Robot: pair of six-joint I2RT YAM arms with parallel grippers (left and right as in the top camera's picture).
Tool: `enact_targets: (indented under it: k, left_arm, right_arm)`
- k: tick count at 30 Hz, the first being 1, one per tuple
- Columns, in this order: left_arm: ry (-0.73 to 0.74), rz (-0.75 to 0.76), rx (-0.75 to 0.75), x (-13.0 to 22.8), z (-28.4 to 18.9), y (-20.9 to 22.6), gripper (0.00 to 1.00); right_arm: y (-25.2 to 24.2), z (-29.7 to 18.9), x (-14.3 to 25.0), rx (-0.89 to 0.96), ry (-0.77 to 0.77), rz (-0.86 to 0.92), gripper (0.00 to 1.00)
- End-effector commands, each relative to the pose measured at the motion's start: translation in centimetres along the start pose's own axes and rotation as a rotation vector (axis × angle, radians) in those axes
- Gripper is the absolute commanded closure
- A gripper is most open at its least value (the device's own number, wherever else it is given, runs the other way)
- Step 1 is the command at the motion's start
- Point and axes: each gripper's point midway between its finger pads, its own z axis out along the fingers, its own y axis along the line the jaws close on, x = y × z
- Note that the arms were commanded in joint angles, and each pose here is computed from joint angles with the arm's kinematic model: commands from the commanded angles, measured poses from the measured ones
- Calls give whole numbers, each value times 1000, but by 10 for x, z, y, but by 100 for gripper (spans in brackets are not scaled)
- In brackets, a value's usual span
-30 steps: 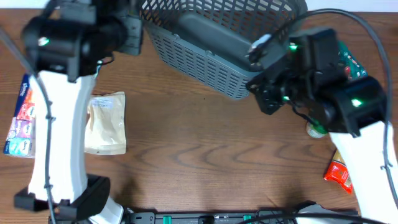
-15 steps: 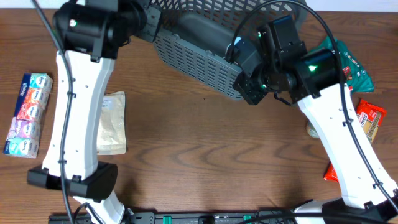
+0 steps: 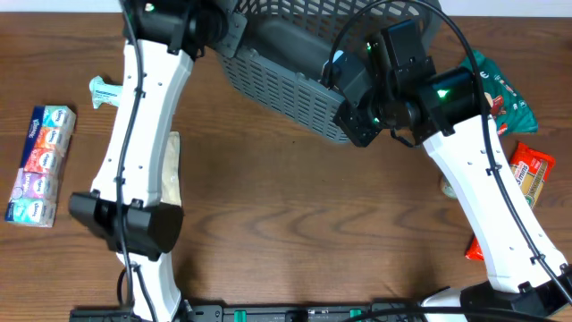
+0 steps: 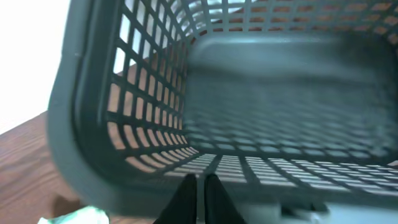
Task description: Pack container
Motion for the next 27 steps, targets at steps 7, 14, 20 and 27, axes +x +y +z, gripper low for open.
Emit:
enact_targets:
  k: [7, 14, 20, 27]
  left_arm:
    - [-30, 28, 0, -10, 10, 1, 94]
    - [-22, 39, 1, -9, 21, 1, 94]
    - [2, 44, 8, -4, 33, 0, 94]
    - [69, 42, 27, 12, 32, -4, 94]
  right_arm:
    - [-3, 0, -4, 24, 0, -19, 99]
    - [-7, 0, -2, 45, 9, -18, 99]
    - [-9, 0, -1, 53, 11, -16, 99]
    - [-26, -2, 5, 120, 30, 54, 99]
